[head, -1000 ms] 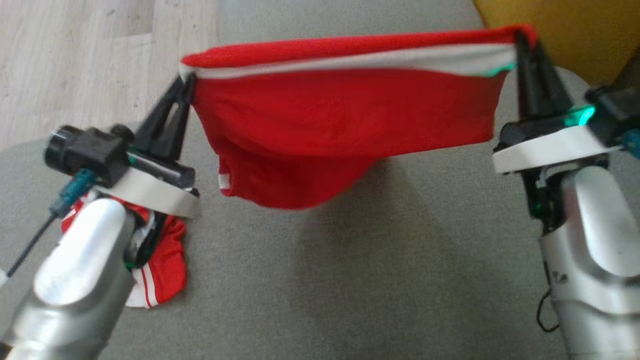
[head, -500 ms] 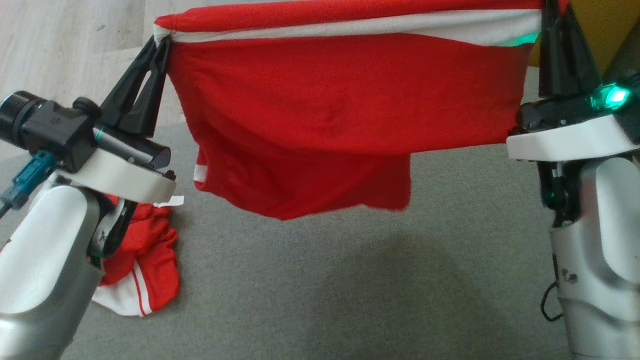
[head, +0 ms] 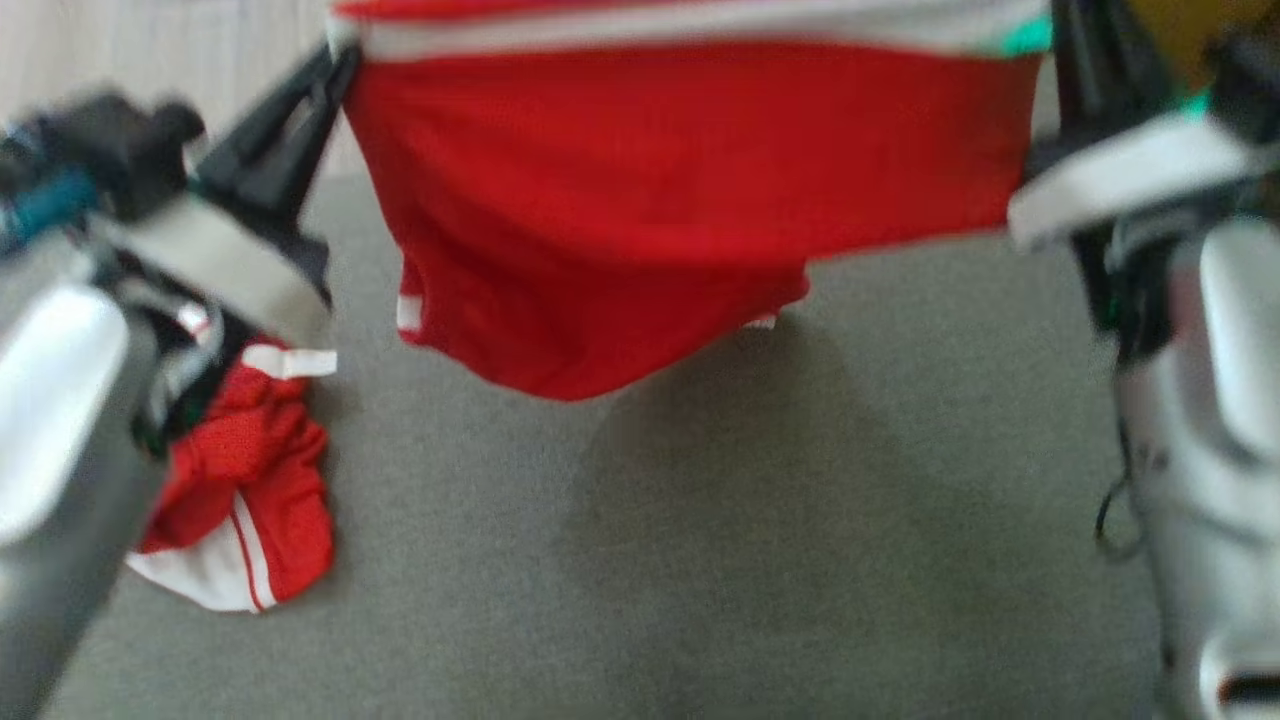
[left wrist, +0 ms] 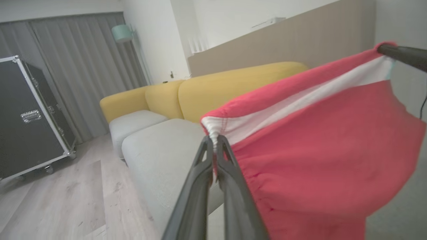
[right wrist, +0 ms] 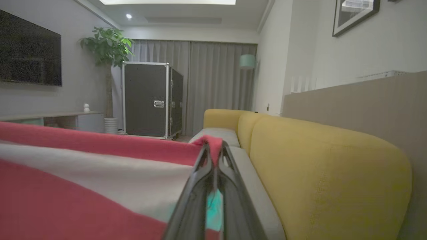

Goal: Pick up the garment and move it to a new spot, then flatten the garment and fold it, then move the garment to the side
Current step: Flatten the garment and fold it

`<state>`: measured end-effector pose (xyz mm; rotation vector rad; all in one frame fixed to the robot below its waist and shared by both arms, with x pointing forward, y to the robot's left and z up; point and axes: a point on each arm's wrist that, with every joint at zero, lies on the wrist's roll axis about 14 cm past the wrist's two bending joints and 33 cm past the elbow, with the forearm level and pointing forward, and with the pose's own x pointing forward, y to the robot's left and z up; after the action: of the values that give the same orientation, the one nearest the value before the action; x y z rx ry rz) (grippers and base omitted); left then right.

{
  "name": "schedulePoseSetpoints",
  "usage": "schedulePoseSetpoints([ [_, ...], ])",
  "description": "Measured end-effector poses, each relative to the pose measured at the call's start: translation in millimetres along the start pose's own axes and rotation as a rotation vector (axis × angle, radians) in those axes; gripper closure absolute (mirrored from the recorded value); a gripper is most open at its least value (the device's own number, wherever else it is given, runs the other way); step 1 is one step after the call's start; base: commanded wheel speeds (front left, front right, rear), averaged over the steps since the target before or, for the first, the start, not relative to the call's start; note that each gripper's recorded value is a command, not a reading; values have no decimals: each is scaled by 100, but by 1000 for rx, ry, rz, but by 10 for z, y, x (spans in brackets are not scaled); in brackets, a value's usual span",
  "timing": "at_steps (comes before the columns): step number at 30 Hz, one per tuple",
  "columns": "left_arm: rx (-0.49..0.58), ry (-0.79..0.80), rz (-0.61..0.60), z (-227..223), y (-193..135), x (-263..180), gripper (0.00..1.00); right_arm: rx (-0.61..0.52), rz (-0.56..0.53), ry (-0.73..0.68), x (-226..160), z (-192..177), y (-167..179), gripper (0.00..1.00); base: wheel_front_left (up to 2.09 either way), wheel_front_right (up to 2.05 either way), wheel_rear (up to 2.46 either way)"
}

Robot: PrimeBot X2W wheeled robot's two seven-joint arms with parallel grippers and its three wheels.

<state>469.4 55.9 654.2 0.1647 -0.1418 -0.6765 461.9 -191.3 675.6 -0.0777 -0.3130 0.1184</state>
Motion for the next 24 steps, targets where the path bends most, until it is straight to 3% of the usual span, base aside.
schedulePoseSetpoints([
  [6, 49, 38, 14, -37, 491, 622, 100, -40, 5, 77, 808, -154, -173, 100, 0, 0, 0],
  [14, 81, -116, 92, -64, 1116, 1349, 100, -110, -61, -53, 1646, -263, -458, 100, 0, 0, 0],
  [18, 49, -153, 101, -376, 1169, 1530, 100, -92, -70, 28, 1737, -797, -415, 100, 0, 0, 0],
  [24, 2, -52, 56, -1022, 951, 1484, 100, -101, -27, 247, 1501, -1667, -254, 100, 0, 0, 0],
])
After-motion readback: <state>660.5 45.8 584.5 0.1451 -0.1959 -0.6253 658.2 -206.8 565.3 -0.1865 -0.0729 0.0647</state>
